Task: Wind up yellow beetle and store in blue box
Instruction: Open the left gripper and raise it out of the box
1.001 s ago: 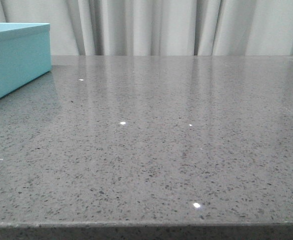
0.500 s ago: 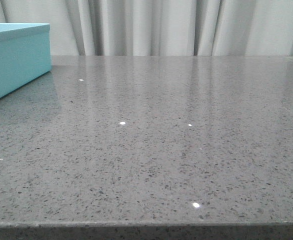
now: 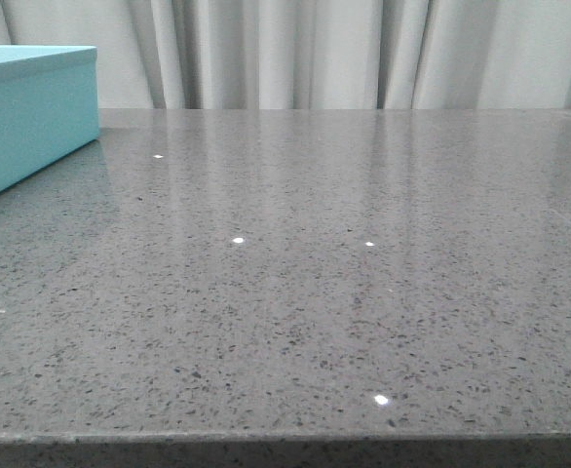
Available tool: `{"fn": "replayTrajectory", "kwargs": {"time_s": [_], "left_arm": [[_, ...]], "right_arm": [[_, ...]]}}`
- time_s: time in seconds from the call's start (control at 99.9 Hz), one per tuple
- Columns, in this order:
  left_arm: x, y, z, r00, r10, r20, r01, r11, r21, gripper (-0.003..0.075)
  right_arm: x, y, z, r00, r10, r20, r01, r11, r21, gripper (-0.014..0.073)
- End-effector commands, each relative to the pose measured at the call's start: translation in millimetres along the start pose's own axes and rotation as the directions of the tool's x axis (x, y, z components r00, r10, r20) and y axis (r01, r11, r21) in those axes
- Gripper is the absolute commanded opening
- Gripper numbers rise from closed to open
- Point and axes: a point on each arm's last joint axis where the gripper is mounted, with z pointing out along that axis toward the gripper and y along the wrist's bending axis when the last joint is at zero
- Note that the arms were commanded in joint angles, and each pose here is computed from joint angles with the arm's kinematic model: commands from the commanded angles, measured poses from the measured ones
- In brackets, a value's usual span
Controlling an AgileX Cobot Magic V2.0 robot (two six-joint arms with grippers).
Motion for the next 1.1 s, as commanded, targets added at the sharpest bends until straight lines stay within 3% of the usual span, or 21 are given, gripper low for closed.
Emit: {"fn": "replayTrajectory", "kwargs": {"time_s": [0.0, 0.35, 1.091], "left_arm": [[3, -1, -13, 0.992, -0.013, 0.129, 0.016, 1.000, -0.026, -0.0020], [64, -8, -38, 0.979, -0.009, 0.203, 0.019, 0.999, -0.050, -0.0020], [68, -10, -39, 0.983, -0.010, 0.185, 0.018, 0.999, -0.041, -0.0020]], "right_arm": [[-6, 3, -5, 0.992, -0.038, 0.124, 0.044, 0.998, -0.046, -0.0068], [23, -4, -13, 0.977, -0.063, 0.206, 0.080, 0.994, -0.074, -0.0068], [24, -4, -14, 0.975, -0.063, 0.212, 0.081, 0.994, -0.078, -0.0068]]}}
